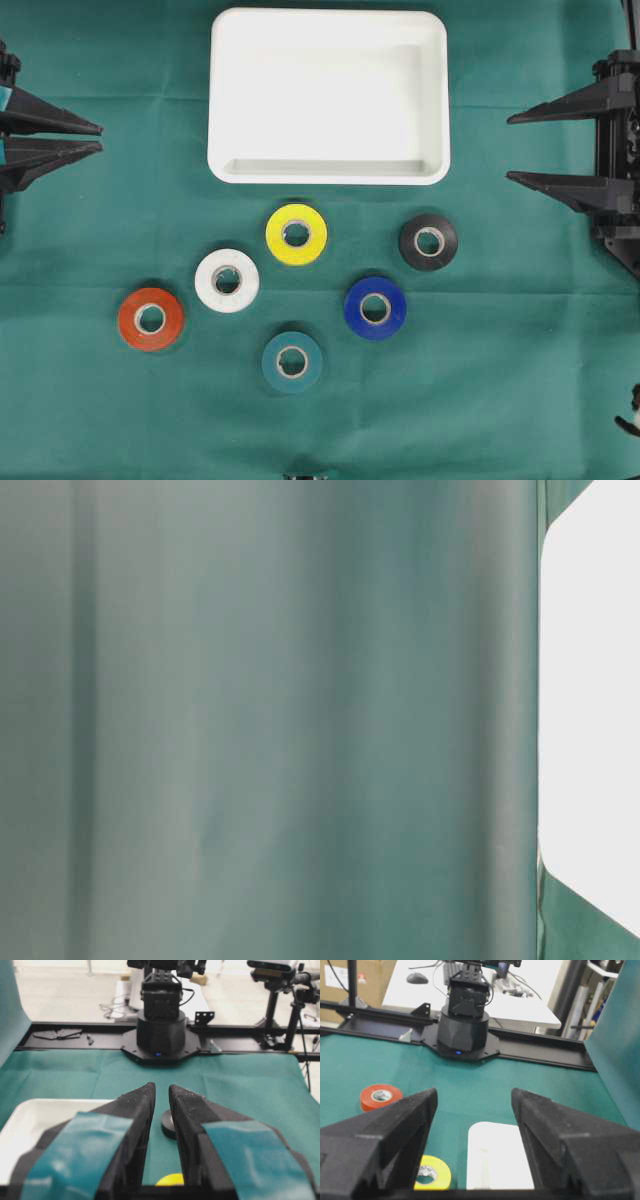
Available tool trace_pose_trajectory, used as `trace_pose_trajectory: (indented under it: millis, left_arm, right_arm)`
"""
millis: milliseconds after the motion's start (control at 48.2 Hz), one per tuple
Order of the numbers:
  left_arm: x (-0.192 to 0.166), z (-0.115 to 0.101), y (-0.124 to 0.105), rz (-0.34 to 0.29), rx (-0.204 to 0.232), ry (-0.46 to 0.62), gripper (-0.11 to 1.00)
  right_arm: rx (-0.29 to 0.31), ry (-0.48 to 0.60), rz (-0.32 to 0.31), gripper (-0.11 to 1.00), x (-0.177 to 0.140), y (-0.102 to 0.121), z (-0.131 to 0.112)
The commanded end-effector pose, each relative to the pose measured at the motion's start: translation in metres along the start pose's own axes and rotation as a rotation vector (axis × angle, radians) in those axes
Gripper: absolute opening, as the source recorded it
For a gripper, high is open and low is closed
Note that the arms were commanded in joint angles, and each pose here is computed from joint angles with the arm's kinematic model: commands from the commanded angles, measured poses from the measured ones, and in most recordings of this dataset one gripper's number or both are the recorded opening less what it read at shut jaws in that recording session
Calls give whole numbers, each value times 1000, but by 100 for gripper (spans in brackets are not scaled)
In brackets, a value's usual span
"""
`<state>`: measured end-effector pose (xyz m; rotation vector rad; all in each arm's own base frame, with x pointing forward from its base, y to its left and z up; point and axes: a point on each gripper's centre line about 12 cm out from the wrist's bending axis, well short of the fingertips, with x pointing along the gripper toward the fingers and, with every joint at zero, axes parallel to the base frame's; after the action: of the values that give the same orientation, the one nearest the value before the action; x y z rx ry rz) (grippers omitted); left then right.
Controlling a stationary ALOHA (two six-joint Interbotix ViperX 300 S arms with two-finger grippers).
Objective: Put the tape alternately from left to right into the white case.
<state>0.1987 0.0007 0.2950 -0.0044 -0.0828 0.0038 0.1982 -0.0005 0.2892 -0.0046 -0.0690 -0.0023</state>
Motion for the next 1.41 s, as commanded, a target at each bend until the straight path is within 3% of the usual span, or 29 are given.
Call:
trace_pose_trajectory:
  millis: [0,41,145,249,684,726,830,933,1141,1389]
  left_arm:
    - [2,1,-3,-12,-11,6,24]
    - [2,2,-3,-13,-13,8,22]
    - [2,2,-3,-12,-27,8,2]
    - [3,2,-4,-17,-27,23,1]
    - [7,9,-13,-61,-27,142,1]
    - [7,7,-13,-61,-28,147,6]
    - [6,3,-13,-61,-29,156,30]
    - [6,2,-13,-62,-29,158,56]
    - [5,1,-13,-62,-30,168,59]
    - [17,-9,-14,-53,-91,275,59]
  right_arm:
    - [15,-11,1,24,2,0,4]
    - [14,0,0,22,2,0,2]
    - [18,31,-1,2,2,0,-2]
    - [22,64,1,-8,2,0,-4]
    - [55,129,-3,-9,1,0,-12]
    - [63,130,-4,-8,1,0,-13]
    - [60,138,-4,1,1,0,-14]
    - [60,146,-4,21,3,0,-15]
    - [60,156,-4,81,5,0,-16]
    - [60,222,-6,85,14,0,-22]
